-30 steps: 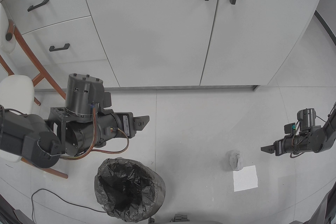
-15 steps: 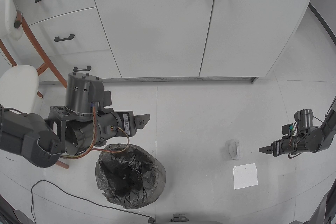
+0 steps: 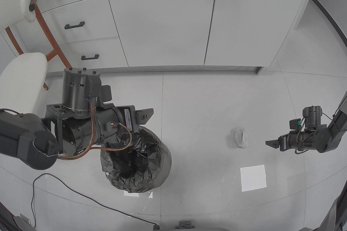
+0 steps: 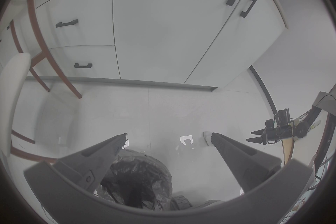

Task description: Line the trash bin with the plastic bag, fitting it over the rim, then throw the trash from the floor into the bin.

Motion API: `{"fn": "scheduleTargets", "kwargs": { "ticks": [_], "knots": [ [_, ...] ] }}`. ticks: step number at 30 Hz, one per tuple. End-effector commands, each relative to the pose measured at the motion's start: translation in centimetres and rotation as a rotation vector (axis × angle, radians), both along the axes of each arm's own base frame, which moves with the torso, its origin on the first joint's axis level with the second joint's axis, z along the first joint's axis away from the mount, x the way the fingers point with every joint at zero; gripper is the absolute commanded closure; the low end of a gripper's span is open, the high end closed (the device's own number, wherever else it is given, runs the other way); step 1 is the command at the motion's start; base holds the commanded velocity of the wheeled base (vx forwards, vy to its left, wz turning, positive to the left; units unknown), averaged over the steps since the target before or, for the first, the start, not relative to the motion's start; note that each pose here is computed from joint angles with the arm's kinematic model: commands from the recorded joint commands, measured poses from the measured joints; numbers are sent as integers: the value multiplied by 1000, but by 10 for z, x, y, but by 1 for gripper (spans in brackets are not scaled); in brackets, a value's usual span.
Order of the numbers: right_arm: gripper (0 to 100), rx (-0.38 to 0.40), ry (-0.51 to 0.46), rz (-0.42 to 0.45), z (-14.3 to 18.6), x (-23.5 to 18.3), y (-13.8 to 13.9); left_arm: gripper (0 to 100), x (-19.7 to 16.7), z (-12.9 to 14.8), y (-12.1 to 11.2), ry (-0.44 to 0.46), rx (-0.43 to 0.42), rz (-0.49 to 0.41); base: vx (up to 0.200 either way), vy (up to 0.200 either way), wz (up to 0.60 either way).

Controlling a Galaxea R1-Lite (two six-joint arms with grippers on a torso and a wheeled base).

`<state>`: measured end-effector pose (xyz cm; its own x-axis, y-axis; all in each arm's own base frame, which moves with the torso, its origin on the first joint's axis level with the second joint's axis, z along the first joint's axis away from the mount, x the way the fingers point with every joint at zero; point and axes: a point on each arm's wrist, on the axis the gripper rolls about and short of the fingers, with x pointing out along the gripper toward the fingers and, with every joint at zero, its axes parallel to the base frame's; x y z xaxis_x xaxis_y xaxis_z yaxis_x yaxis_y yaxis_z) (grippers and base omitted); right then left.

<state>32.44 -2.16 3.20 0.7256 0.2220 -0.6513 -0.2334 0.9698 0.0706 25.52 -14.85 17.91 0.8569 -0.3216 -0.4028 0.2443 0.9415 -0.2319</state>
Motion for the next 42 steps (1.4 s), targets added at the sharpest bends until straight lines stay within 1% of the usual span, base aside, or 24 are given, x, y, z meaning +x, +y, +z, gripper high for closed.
{"fn": "scheduleTargets", "kwargs": {
  "ticks": [1,3,6,8,9,10,11,12,14,15,16,26,29,32,38,42],
  "knots": [
    [0,-3,-27,6,-19,21,0,0,-5,7,4,-17,-11,0,0,0,0],
    [0,0,-31,10,-26,30,1,0,-4,7,3,-18,-13,1,0,0,0],
    [0,10,-54,31,-32,51,11,0,-4,6,3,-15,-11,2,0,0,0],
    [0,31,-74,31,-39,70,18,0,-4,7,3,-17,-12,1,0,0,0],
    [0,60,-88,25,-44,85,25,0,-4,7,3,-19,-14,2,0,0,0],
    [0,69,-96,21,-46,92,28,0,-4,7,3,-18,-13,1,0,0,0],
    [0,87,-120,10,-52,109,35,0,-3,7,3,-18,-13,2,0,0,0],
    [0,88,-139,-14,-58,124,38,0,-3,6,3,-18,-13,2,0,0,0],
    [0,84,-151,-30,-63,132,39,0,-3,6,3,-18,-13,4,0,0,0],
    [0,63,-170,-62,-77,150,42,0,-3,6,3,-17,-12,4,0,0,0],
    [0,56,-166,-71,-83,156,43,0,-3,6,3,-17,-12,4,0,0,0],
    [0,36,-35,-72,-112,178,44,0,-3,4,12,-6,-14,35,0,0,0],
    [0,36,-46,-73,-116,187,42,0,-3,3,12,-2,-16,37,0,0,0],
    [0,37,-60,-72,-119,196,44,0,-6,4,13,0,-36,43,-200,0,0],
    [0,35,-46,-65,-119,205,47,0,-6,4,14,-1,-39,46,-200,0,0],
    [0,35,-51,-53,-118,208,54,0,-9,2,16,7,-33,45,0,0,0]
  ]
}}
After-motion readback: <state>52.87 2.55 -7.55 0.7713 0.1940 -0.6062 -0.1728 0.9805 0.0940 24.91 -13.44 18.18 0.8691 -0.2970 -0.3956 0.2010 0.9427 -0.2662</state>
